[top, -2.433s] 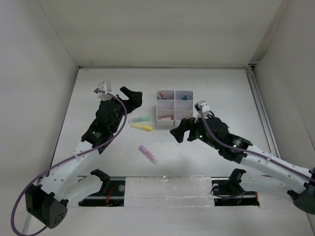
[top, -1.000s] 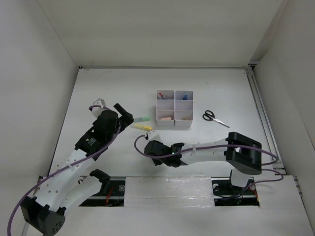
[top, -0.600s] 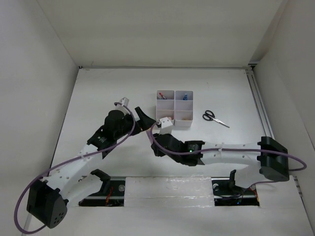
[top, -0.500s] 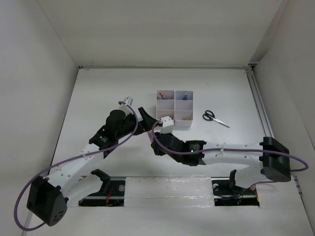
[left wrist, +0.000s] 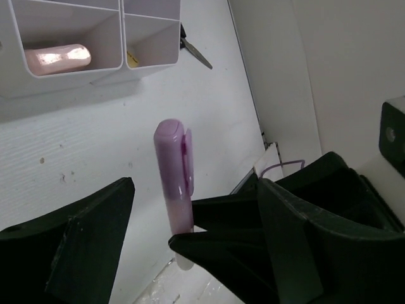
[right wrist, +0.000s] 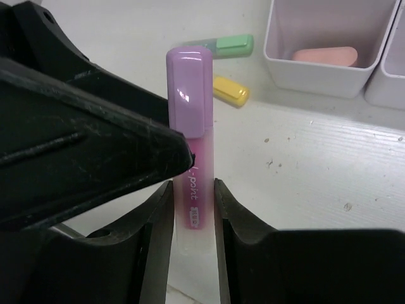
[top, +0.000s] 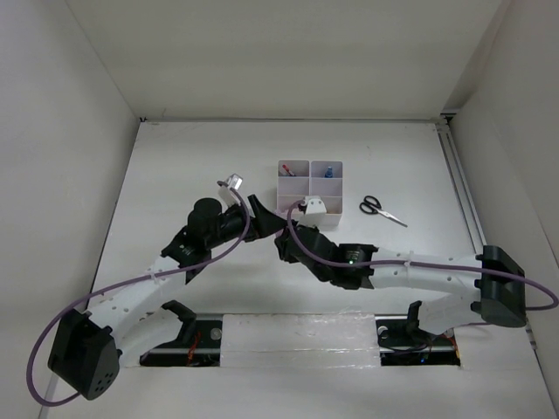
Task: Sort the stationery into containers
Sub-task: Pick up the pen from the center of the board.
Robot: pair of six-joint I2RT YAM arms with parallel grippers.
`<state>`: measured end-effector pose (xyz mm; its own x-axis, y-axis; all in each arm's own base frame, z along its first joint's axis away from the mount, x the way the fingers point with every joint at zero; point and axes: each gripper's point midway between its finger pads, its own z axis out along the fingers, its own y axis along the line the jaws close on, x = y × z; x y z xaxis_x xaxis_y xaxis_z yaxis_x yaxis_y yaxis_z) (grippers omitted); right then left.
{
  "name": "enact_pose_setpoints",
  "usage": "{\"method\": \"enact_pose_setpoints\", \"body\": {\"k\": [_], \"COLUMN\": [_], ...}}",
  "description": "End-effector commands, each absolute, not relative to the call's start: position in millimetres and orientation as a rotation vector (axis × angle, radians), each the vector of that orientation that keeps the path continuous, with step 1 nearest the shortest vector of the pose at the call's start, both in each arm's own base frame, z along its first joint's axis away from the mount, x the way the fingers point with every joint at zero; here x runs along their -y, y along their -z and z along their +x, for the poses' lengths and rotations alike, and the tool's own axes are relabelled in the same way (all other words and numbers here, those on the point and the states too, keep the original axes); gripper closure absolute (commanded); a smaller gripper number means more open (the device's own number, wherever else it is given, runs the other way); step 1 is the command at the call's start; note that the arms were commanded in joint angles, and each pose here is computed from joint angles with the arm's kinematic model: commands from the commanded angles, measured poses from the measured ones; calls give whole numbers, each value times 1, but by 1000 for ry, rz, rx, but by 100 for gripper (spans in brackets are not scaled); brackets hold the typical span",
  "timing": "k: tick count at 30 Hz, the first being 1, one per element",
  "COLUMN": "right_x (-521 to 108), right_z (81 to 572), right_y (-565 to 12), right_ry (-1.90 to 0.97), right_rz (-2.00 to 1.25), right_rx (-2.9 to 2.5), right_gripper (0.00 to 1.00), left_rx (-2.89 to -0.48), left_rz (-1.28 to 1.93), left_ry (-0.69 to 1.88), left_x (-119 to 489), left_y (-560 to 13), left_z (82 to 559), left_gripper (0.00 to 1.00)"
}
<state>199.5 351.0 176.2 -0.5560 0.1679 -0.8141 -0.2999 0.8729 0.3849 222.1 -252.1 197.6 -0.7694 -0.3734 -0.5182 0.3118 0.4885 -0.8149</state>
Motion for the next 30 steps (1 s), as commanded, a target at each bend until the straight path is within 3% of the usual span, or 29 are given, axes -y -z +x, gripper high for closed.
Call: {"method": "enact_pose_setpoints", "body": {"k": [1,5,10,17,21,24,25,26,29,30], "right_x": [-348,-351,-358,-349,-341,-331,-330,-327,-314,-309], "right_z": [210,208,201,196,191,188,188,187,189,188], "right_y": [-196,-201,-209,-228,-241,-247,-250,-252,-253,-249], "right_ry": [-652,-682,-770,-836,-884,-891,-899,-901,-872,-854], "right_rz": [-1,-11,-66,-86,-98,-104,-100,-103,-76,-70], "right_rx": [-2014,-2001,-1968,-1897,-1853,-1830,-1823,-1814,-1807,-1823], "right_gripper": [100,100,100,100,90,65,52,27,9,7], "left_rx": [-2019,-2020,-2018,-1954,-1883,-1822,-1790,-1787,-1769,-1761], "left_rz": [1,20,41,126,197,258,275,286,283,267], "left_ry": [1369,1388,1409,1424,1444,1411,1403,1388,1340,1309], "left_x": [258,263,271,281,289,302,307,311,318,317], "left_y": [-206,-203,-210,-226,-237,-249,-259,-259,-264,-266], "left_z": [219,221,229,237,239,242,242,244,259,266], "left_gripper": [27,50,100,100,100,100,100,100,100,100]}}
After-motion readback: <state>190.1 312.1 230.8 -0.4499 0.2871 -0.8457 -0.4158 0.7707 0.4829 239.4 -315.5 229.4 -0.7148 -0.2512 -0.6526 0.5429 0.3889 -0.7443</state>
